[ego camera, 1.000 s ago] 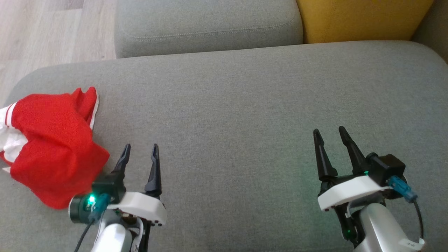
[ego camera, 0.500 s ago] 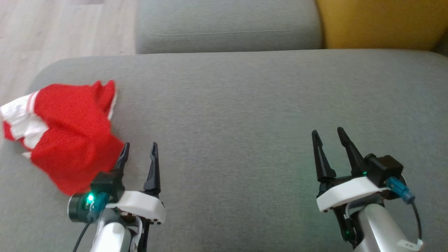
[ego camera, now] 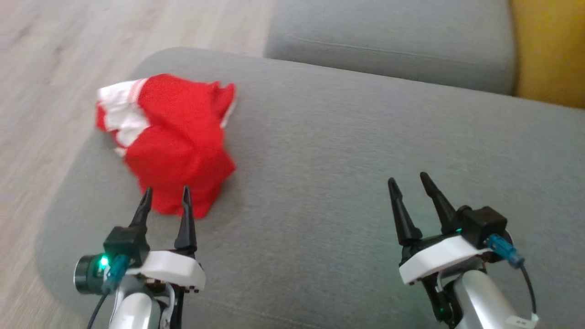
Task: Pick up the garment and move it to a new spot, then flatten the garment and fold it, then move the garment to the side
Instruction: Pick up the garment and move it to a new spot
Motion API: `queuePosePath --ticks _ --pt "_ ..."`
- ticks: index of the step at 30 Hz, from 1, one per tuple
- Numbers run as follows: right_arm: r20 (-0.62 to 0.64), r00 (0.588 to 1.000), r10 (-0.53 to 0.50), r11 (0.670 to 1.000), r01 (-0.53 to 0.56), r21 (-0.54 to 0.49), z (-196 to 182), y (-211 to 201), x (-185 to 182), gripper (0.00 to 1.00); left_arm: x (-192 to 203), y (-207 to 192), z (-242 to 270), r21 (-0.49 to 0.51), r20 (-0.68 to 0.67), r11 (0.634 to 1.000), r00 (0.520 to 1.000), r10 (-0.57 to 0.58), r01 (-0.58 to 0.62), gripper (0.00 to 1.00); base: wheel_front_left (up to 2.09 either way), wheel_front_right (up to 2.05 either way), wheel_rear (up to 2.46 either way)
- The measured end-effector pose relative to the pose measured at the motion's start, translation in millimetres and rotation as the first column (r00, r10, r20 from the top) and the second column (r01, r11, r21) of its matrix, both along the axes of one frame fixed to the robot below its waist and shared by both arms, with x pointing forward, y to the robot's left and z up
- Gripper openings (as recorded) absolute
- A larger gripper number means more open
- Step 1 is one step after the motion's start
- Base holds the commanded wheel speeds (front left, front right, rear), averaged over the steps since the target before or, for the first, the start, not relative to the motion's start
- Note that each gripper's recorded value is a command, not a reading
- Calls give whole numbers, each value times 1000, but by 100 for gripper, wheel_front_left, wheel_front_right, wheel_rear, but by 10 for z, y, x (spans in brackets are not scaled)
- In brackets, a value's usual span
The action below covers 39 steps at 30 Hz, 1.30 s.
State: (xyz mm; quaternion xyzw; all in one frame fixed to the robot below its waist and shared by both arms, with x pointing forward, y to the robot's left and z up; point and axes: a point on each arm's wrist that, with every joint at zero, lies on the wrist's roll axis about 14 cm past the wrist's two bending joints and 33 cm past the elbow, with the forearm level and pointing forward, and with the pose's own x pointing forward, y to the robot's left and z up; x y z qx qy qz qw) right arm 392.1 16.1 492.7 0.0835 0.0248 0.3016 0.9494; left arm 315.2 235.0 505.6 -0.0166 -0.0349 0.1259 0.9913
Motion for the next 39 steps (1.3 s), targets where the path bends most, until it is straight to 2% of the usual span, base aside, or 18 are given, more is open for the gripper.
queuePosePath --ticks 5,16,29,39 --pt "-9 994 106 994 -106 0 -18 356 -87 100 -257 295 16 2 7 994 994 107 -107 100 0 0 0" --pt "-30 965 261 965 -261 2 -60 838 -311 100 -684 643 -10 -3 7 969 969 248 -248 100 0 0 0" --pt "-53 962 266 964 -267 -2 -131 838 -363 100 -724 684 94 -4 44 965 964 262 -263 100 0 0 0" --pt "-48 980 192 981 -192 6 -147 650 -159 100 -659 782 51 2 20 963 963 270 -270 100 0 0 0"
